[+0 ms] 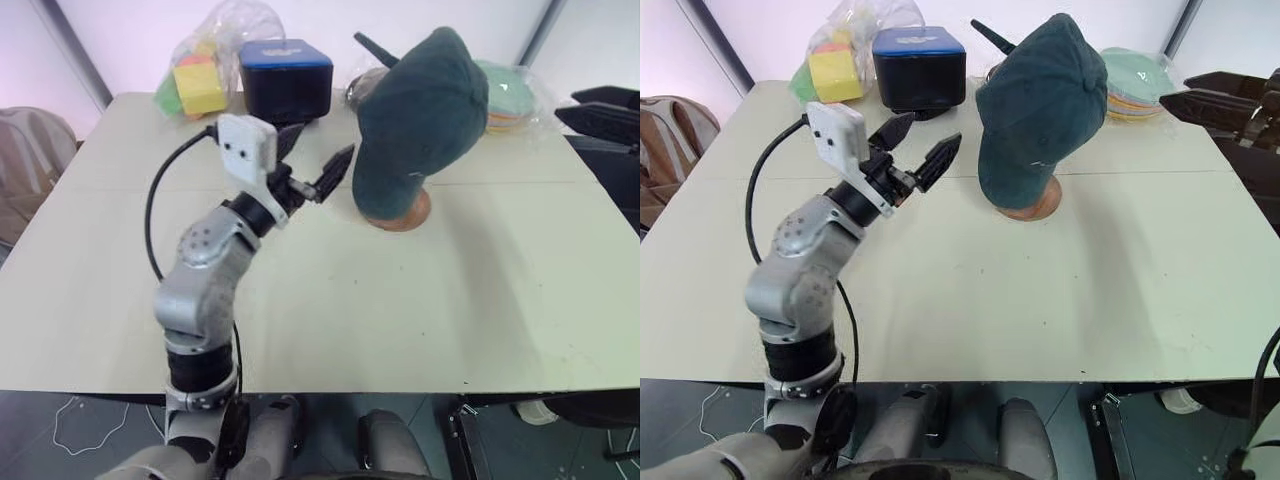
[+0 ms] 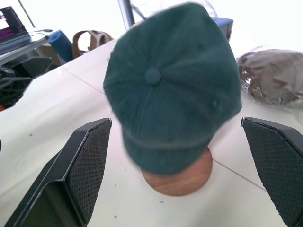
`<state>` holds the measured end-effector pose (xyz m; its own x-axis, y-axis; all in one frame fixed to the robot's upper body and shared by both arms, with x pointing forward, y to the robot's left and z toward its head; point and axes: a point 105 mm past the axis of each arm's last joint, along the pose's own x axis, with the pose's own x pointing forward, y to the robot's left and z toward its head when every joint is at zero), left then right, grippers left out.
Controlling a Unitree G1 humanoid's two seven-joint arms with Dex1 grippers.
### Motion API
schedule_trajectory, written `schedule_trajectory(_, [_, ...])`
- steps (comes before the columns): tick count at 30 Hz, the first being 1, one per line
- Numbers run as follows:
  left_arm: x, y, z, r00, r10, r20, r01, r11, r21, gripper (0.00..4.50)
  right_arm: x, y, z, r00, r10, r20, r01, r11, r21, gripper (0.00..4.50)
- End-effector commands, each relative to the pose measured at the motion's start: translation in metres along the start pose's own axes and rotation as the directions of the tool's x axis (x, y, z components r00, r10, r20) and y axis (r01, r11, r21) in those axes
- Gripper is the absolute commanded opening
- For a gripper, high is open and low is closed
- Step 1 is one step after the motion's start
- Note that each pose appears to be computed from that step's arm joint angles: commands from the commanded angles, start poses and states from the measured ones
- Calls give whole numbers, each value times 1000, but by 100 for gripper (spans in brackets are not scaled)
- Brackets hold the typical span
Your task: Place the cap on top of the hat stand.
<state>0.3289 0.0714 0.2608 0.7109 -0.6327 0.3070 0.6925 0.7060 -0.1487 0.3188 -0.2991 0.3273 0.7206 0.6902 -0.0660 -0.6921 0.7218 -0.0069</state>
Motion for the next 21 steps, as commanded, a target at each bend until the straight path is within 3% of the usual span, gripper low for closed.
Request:
schedule_trajectory(1, [-9,12,15,999,-52,-7,51,990,-130,445,-8,14,18,997,18,70,-14,998,-64,450])
schedule_trajectory(11, [-19,5,8,972,-233,-33,202,897,-393,445,-5,31,9,994,13,104,-6,998,-68,450])
schedule_trajectory(17, [-22,32,2,983,-182,-25,145,850,-506,445,4,38,11,992,24,124,-17,998,-54,450])
schedule_trajectory(21, [-28,50,-4,986,-154,-70,98,856,-508,445,7,37,13,993,19,116,-12,998,-61,450])
